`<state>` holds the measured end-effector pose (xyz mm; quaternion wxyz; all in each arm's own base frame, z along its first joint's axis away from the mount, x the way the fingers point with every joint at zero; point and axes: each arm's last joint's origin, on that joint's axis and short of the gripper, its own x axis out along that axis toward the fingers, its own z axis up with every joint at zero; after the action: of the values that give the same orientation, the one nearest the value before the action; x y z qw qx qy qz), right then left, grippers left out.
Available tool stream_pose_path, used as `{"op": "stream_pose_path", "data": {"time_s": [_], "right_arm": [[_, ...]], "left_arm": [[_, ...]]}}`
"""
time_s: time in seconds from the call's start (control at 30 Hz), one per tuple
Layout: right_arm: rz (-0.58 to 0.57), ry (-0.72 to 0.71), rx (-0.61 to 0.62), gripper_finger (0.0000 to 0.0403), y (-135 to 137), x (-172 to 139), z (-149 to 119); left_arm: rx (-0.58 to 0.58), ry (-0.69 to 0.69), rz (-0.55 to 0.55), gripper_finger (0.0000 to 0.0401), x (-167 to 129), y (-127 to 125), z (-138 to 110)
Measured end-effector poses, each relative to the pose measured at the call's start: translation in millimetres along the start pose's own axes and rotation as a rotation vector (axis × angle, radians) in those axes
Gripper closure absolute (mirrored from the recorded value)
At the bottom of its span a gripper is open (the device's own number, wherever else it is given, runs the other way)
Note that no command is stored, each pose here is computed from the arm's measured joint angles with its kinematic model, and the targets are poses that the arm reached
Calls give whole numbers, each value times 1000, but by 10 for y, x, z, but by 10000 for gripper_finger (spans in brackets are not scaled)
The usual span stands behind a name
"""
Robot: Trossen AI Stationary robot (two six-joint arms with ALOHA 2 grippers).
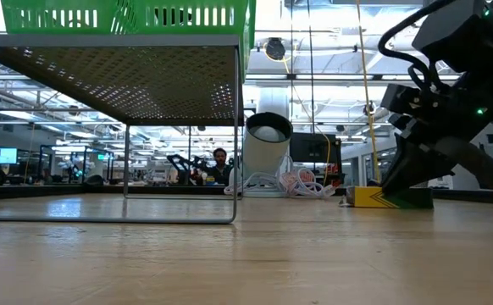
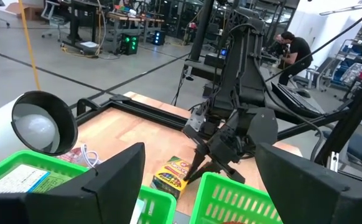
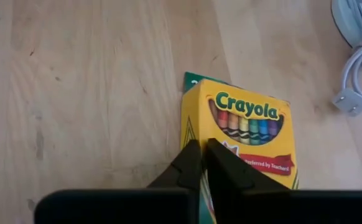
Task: Pick & Place Office Desk Supplies
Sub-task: Put the crayons into the top green basket on the shelf
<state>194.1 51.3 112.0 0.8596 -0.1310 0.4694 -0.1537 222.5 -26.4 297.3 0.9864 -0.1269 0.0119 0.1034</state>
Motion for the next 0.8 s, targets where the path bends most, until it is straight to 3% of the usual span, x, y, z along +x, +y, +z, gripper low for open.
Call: {"op": "stream_pose_path", "data": {"time_s": [0.27, 0.63, 0.8], "right_arm": [[44, -79, 62, 402, -16, -65, 80], [380, -300, 117, 402, -14, -297, 321], [377, -341, 131, 402, -48, -351, 352]], "left_arm": [[-1, -1, 0, 91, 0, -1, 1], [-2, -6, -1, 91, 1, -2, 5], [-2, -6, -1, 91, 0, -2, 5]]}}
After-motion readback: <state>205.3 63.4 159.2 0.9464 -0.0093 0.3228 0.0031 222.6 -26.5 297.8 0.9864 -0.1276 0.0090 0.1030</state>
